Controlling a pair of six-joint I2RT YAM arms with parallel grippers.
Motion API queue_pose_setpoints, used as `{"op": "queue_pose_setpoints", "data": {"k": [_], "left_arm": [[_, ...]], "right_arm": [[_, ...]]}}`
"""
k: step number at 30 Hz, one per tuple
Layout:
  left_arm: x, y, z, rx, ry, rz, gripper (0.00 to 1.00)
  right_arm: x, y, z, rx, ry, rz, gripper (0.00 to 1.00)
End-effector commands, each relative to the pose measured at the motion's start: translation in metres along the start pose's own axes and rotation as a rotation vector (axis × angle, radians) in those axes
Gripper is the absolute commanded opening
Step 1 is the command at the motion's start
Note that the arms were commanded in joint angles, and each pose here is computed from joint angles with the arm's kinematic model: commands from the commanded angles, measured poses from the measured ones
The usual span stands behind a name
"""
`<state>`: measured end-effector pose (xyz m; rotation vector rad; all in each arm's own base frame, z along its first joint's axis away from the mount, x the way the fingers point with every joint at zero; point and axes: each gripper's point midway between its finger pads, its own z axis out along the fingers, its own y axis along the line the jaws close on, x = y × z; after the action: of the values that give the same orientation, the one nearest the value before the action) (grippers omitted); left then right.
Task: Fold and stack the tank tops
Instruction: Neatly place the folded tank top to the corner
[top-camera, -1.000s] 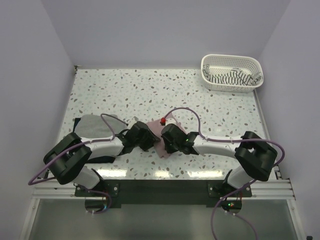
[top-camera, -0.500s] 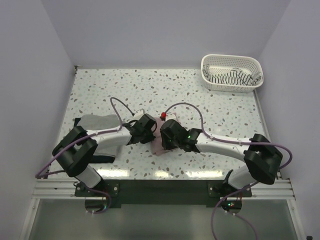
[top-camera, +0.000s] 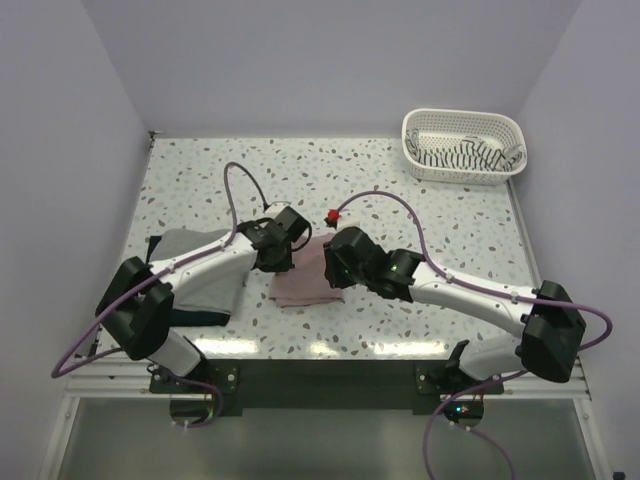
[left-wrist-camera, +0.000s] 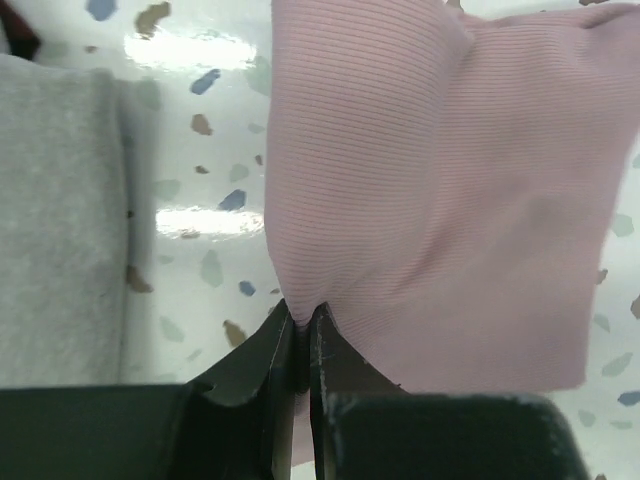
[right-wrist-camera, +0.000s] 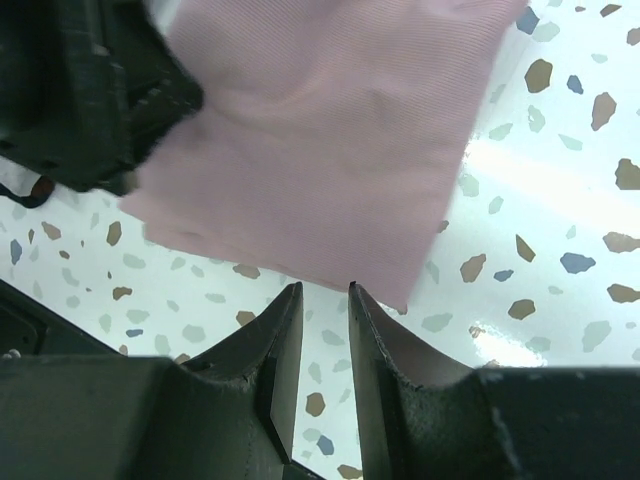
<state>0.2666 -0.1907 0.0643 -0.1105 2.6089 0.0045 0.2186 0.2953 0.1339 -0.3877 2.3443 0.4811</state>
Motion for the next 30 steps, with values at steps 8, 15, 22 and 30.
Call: {"op": "queue_pose_setpoints", "data": {"k": [8, 15, 22, 30], "left_arm": [[-0.040, 0.070, -0.089, -0.163, -0.047, 0.100, 0.00], [-0.053, 0.111, -0.096, -0.247, -0.033, 0.092, 0.00], [-0.074, 0.147, -0.106, -0.311, -0.070, 0.063, 0.00], [-0.095, 0.156, -0.117, -0.248, -0.103, 0.037, 0.00]], "right_arm": [[-0.020, 0.016, 0.004, -0.063, -0.031, -0.019, 0.28], [-0.017, 0.028, 0.015, -0.114, -0.006, -0.027, 0.27], [-0.012, 0.032, 0.020, -0.133, 0.016, -0.041, 0.25], [-0.009, 0.032, 0.026, -0.138, 0.024, -0.039, 0.25]]}}
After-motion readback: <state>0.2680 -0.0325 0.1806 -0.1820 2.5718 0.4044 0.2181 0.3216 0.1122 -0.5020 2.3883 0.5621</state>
